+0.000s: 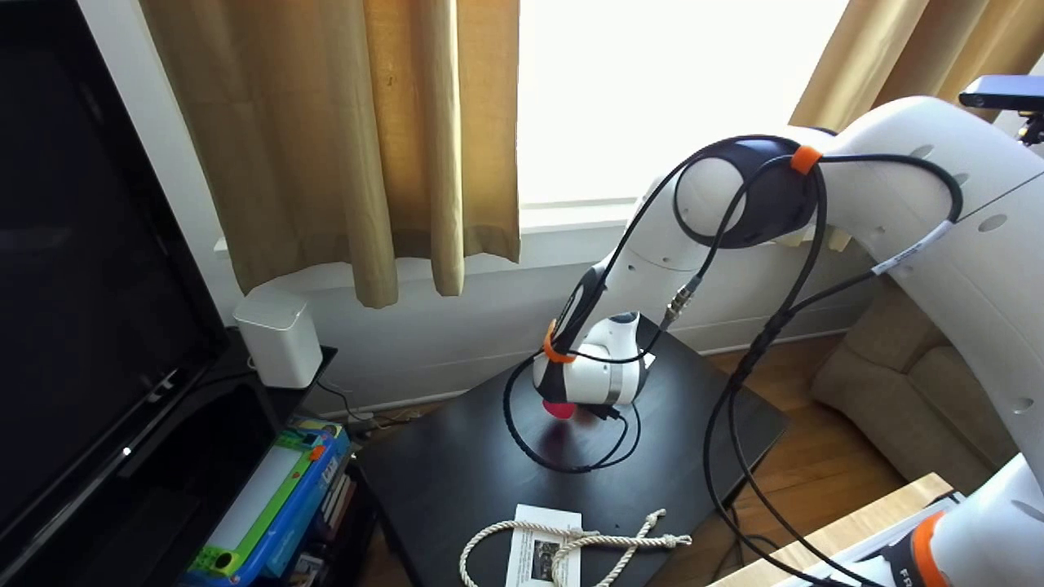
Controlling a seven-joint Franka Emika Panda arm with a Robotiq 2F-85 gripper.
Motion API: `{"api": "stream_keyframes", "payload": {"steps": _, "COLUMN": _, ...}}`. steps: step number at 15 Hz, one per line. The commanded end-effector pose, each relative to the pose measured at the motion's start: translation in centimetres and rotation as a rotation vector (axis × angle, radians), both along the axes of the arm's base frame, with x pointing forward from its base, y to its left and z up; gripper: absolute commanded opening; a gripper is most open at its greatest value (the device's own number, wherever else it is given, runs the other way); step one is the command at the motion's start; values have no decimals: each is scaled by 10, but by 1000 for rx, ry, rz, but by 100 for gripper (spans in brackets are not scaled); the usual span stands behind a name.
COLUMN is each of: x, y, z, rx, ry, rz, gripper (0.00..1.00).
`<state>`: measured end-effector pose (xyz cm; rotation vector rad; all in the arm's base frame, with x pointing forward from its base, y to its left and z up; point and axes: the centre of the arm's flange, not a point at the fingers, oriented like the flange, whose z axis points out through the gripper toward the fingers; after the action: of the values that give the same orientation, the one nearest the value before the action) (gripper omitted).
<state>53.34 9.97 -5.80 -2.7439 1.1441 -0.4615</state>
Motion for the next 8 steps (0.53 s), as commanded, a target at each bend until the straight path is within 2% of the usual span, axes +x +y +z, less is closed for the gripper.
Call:
{"api": "stream_keyframes", "payload": {"steps": 1, "x": -3, "y": 11, "z": -8, "rx": -99, "ry": -71, "rz": -22, "gripper": 45}}
{"api": "stream_keyframes", "payload": {"steps": 2, "x": -2, "y": 4, "z": 1, "rx": -57, "ry": -44, "rz": 2, "gripper": 70}}
{"api": "stream_keyframes", "payload": {"steps": 8, "x": -3, "y": 6, "z": -1, "rx": -88, "ry": -63, "rz": 4, "gripper": 70}}
